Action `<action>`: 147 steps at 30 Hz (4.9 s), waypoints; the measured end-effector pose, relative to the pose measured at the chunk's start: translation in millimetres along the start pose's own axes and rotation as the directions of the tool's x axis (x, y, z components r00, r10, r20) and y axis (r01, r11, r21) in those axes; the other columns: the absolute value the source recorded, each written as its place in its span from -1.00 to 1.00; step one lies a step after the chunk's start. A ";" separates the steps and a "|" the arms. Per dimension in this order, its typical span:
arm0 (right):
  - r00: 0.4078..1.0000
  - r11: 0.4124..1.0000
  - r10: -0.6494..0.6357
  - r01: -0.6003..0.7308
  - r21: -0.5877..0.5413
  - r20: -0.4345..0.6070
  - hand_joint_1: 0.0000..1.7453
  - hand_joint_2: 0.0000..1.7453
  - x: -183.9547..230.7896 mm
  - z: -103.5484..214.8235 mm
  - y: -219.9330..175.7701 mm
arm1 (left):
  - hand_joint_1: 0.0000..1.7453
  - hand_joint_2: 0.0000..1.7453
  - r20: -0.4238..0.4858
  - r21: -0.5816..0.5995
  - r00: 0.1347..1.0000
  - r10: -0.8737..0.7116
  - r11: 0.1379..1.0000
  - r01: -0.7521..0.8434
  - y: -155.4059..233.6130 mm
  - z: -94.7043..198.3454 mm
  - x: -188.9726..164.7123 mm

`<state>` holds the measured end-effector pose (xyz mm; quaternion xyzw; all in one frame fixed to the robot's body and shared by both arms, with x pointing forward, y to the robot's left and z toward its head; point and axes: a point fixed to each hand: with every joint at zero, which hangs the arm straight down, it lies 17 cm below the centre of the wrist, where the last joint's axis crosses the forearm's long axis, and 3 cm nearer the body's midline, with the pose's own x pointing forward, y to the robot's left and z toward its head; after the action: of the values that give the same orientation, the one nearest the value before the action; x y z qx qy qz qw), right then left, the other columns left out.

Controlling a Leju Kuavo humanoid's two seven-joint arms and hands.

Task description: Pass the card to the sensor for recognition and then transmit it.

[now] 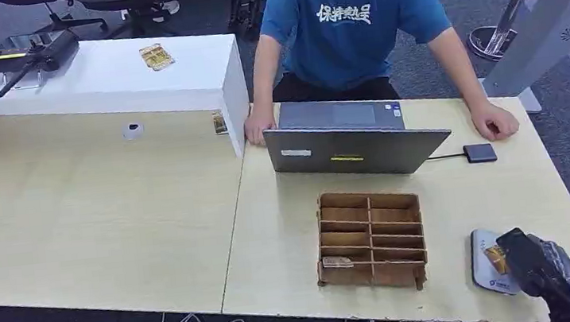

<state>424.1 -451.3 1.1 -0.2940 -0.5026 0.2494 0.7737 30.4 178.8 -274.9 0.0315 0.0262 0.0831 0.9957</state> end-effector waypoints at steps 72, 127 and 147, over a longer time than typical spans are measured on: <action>0.934 0.928 0.144 -0.013 -0.374 0.327 0.96 1.00 228.6 -52.2 -177.2 | -1.00 -1.00 0.017 -0.014 0.999 -0.037 0.999 0.037 -0.9 0.2 3.7; 0.914 0.944 0.104 0.033 -0.327 0.393 -1.00 1.00 353.6 -77.0 -145.9 | -1.00 -1.00 0.032 -0.021 0.999 -0.041 0.999 0.042 0.6 0.3 11.3; 0.905 0.933 0.089 0.070 -0.353 0.416 -1.00 1.00 256.6 -47.0 -152.3 | -1.00 -1.00 0.030 -0.012 0.999 -0.010 1.000 0.011 2.6 -0.6 7.3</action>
<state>576.4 -393.1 255.3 -0.3715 -0.6945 0.2152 0.5774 37.1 182.6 -275.7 0.0266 0.0108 0.0775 0.9966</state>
